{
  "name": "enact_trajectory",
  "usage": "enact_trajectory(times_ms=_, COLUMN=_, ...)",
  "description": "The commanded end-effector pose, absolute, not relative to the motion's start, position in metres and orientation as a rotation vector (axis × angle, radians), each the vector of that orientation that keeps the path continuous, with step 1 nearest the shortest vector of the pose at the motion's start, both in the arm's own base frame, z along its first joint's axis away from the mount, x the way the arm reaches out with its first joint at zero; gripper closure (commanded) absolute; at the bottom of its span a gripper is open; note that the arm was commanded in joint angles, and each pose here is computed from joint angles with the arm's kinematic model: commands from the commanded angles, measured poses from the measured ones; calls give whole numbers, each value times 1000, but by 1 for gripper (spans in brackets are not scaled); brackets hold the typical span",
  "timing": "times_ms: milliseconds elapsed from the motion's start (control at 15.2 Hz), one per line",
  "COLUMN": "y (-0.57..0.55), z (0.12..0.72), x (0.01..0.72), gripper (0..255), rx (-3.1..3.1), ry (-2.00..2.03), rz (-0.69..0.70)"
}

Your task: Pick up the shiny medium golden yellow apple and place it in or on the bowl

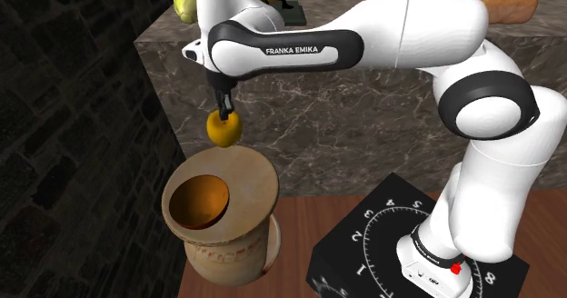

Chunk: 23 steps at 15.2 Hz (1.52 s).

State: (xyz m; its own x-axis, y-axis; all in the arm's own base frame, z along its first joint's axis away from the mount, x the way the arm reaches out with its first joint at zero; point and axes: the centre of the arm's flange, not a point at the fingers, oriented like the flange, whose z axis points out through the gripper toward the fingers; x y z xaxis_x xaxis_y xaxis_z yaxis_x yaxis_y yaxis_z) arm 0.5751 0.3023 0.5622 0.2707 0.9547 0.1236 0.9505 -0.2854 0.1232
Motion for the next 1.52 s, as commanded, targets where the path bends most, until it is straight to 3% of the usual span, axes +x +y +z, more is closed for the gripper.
enact_trajectory(times_ms=0, y=301, z=573, x=575, gripper=255, rx=2484, ry=1863, rz=270)
enact_trajectory(times_ms=924, y=454, z=647, x=503, gripper=255, rx=2484, ry=1863, rz=270)
enact_trajectory(times_ms=1452, y=457, z=612, x=502, gripper=255, rx=2484, ry=1863, rz=270)
